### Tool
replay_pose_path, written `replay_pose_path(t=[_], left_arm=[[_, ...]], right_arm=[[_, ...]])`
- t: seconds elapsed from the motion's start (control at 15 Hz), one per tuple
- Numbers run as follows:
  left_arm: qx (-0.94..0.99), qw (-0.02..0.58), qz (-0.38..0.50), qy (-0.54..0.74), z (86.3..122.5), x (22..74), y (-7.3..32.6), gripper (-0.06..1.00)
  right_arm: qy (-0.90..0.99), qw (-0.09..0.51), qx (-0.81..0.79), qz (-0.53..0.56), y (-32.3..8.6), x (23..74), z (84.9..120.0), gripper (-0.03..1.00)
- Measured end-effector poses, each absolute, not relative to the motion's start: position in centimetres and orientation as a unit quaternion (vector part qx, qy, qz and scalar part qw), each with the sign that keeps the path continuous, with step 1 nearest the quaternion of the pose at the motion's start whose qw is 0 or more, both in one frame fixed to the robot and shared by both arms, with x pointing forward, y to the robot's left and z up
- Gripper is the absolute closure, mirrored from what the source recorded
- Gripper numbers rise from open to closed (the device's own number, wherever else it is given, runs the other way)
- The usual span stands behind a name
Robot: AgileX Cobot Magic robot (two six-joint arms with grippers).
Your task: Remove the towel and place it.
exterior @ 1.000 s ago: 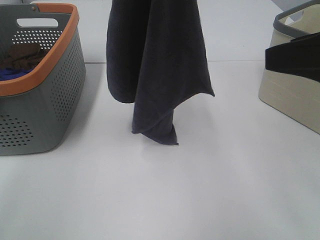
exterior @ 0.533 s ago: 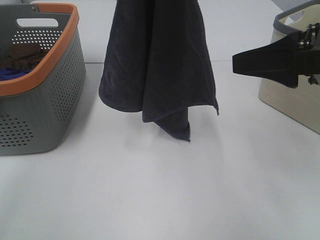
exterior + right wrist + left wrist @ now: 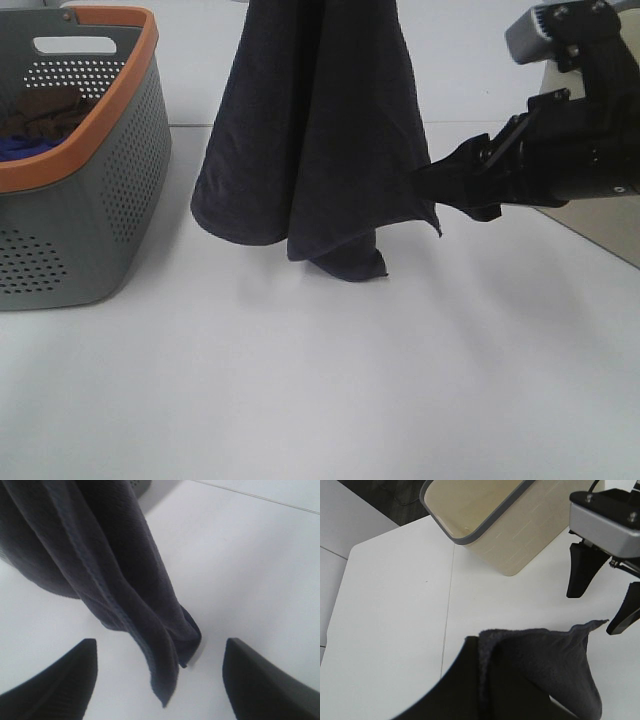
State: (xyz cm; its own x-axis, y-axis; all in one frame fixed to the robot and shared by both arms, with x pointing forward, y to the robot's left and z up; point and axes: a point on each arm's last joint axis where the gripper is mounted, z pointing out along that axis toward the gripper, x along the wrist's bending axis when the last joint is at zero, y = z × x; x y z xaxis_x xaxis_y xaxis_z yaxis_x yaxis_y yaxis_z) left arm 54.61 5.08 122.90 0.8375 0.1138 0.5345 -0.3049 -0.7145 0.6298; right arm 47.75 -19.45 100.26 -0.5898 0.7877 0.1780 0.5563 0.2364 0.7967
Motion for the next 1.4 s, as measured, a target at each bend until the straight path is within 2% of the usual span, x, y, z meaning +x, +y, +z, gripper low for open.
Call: replay_pose_path(t=[0.27,0.53,0.67,0.93,1.2,1.4], left_arm=[[0.882,0.375,0.280,-0.054,122.9,54.6,5.1,0.94],[0.882,0.375,0.281,-0.054,122.9,54.6,5.1,0.94],[0.882,0.375,0.281,-0.054,122.9,54.6,5.1,0.94],[0.883,0.374,0.279,-0.054,122.9,54.6,5.1,0.94],[0.894,0.364,0.261,-0.027,122.5,54.6,5.3,0.94],[0.907,0.335,0.249,0.044,121.2,55.7,5.4,0.94]], right_arm=[[0.794,0.086,0.441,0.411,-18.2,48.4,97.4,0.34],[0.795,0.061,0.443,0.409,-17.5,49.8,96.4,0.34],[0.797,0.058,0.445,0.405,-17.5,49.9,96.0,0.47],[0.790,0.051,0.456,0.406,-17.5,49.9,96.0,0.95],[0.786,0.018,0.467,0.404,-17.3,49.2,96.5,0.97],[0.816,-0.011,0.454,0.358,-17.4,48.7,98.7,0.97]])
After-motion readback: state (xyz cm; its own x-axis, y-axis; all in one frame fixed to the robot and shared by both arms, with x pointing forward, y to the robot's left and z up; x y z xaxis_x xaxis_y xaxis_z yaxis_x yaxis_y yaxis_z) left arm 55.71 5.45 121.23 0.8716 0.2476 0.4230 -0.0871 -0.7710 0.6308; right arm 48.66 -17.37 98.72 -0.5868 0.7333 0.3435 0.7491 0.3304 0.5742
